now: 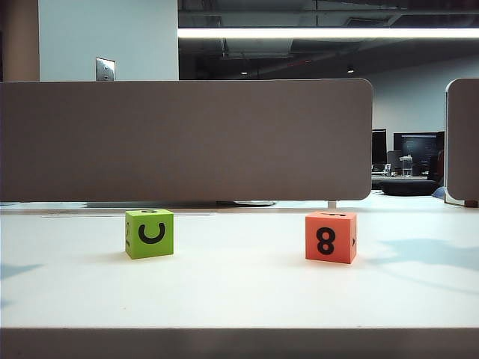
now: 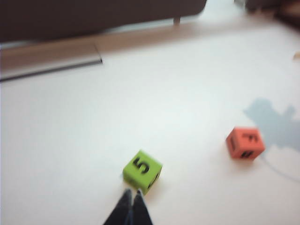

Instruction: Stack the letter block on the right onto the letter block on the left.

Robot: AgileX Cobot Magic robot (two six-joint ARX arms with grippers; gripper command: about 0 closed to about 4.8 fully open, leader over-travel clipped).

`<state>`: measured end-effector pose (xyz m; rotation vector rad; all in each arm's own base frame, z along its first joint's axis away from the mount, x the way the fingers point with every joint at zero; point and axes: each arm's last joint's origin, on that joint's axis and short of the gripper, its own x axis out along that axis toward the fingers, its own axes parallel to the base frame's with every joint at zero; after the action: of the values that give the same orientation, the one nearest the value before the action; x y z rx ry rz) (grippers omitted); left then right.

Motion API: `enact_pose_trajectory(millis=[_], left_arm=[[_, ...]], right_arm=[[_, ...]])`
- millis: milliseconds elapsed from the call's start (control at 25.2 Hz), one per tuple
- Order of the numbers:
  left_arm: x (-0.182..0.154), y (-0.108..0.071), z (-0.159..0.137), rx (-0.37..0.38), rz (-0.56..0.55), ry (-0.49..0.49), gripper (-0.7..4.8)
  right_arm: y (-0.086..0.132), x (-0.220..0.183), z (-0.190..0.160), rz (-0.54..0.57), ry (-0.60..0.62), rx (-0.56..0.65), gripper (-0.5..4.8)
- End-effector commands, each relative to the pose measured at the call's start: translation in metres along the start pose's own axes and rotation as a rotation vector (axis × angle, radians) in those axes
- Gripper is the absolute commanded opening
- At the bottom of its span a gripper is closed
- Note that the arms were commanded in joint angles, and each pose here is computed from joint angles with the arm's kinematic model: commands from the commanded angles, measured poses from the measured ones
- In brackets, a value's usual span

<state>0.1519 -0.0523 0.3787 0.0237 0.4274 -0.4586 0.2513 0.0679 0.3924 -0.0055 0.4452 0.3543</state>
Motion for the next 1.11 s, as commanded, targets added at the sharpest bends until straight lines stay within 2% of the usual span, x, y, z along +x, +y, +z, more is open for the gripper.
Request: enact_pose_trajectory(millis=[40,198,277,317,396,476,594,793,912,1030,1110], left_arm=[[-0.002,-0.001,-0.002,0.034,-0.014,0.033,-0.06],[0.001,0.0,-0.005,0.023,-0.032,0.113,-0.06],[0.004,0.0,-0.006,0.026,-0.037,0.14,-0.06],[0.007,0.001,-0.007,0.016,-0.042,0.155,-0.06],[0.01,0.001,-0.007,-0.016,-0.04,0.166,-0.06],[0.012,0.001,-0.008,-0.043,-0.037,0.177,-0.06],[0.012,0.001,-0.008,-0.044,-0.037,0.183,-0.06],[0.012,0.001,-0.008,-0.046,-0.037,0.183,-0.06],[0.012,0.001,-0.009,-0.047,-0.037,0.192,-0.06],[0.012,0.001,-0.009,-0.047,-0.036,0.192,-0.06],[0.012,0.001,-0.009,-0.046,-0.035,0.191,-0.06]], right_arm=[[0.005,0.02,-0.012,0.019,0.129,-0.095,1.07],[0.009,0.048,-0.032,0.044,0.301,-0.1,3.01],[0.008,0.061,-0.039,0.043,0.358,-0.087,3.58],[0.006,0.075,-0.047,0.032,0.408,-0.031,3.89],[0.005,0.085,-0.052,0.021,0.44,0.028,4.13],[0.005,0.095,-0.058,0.001,0.474,0.11,4.79],[0.004,0.106,-0.066,-0.047,0.512,0.283,4.79],[0.01,0.113,-0.075,-0.111,0.578,0.497,4.79],[0.022,0.117,-0.078,-0.122,0.583,0.519,4.79],[0.033,0.123,-0.083,-0.117,0.612,0.496,4.79],[0.037,0.128,-0.089,-0.155,0.642,0.47,4.79]])
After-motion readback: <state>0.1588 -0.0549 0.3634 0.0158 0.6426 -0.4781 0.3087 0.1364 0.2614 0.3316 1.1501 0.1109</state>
